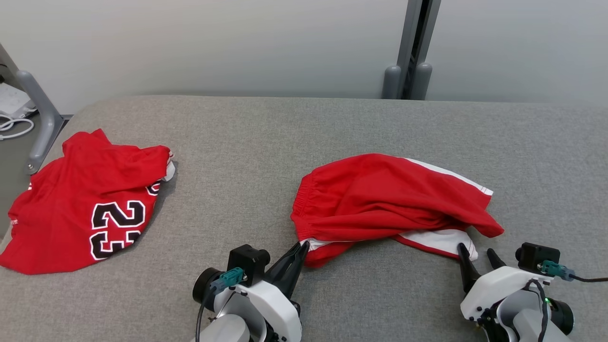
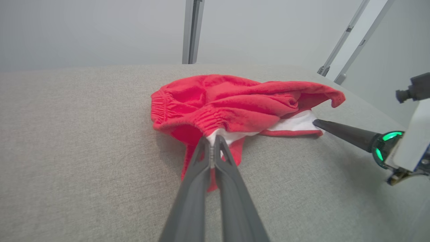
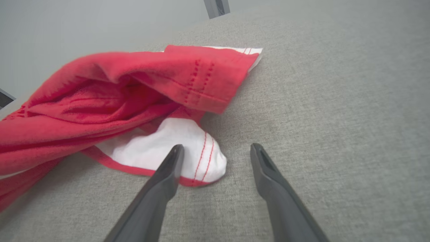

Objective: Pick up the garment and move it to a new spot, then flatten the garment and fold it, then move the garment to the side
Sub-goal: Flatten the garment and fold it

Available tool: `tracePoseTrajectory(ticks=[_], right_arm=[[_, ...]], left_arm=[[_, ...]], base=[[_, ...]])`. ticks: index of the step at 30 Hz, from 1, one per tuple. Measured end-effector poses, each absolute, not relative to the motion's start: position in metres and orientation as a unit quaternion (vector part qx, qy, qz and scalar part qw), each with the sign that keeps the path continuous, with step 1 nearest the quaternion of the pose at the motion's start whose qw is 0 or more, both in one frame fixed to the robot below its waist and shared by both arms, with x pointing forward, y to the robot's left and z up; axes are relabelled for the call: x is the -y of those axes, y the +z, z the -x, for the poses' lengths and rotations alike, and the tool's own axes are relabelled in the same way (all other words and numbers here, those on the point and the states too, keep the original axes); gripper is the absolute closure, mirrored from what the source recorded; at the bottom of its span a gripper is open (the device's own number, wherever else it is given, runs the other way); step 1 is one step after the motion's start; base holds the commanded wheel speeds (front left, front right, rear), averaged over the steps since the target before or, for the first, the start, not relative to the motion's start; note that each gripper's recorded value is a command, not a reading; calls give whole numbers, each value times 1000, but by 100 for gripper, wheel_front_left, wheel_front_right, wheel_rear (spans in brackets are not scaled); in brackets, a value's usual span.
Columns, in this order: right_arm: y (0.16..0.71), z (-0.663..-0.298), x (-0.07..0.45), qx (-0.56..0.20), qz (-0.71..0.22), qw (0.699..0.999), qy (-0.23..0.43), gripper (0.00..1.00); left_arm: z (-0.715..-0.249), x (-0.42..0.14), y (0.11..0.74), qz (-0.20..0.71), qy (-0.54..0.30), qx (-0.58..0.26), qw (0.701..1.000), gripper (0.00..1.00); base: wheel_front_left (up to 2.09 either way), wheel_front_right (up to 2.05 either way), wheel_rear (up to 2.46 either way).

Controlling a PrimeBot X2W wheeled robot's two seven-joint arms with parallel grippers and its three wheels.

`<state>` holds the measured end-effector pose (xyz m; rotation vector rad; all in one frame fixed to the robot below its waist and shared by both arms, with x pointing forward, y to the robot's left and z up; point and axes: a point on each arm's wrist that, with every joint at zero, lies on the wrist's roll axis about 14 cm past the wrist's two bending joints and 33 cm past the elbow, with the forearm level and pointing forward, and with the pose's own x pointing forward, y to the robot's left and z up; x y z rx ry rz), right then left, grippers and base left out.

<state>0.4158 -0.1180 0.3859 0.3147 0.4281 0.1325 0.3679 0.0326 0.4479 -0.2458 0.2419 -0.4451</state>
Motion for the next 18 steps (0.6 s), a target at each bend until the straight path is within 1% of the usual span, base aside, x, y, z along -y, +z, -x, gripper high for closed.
tracePoseTrajectory(ticks=[7, 8, 9, 10, 18], right_arm=[[383, -420, 111, -220, -153, 961, 73, 0], [382, -421, 110, -221, -152, 961, 74, 42], [381, -421, 109, -222, -152, 960, 75, 61], [380, -420, 108, -224, -149, 960, 78, 100], [385, -423, 110, -219, -141, 962, 84, 100]], left_arm=[[-368, -35, 446, 122, -216, -122, 961, 100], [-369, -36, 446, 123, -215, -123, 961, 100], [-369, -36, 445, 123, -214, -123, 961, 100], [-369, -37, 445, 124, -214, -123, 961, 100], [-370, -38, 447, 125, -210, -121, 962, 100]], base=[[0, 0, 0], [0, 0, 0], [0, 0, 0], [0, 0, 0], [0, 0, 0]])
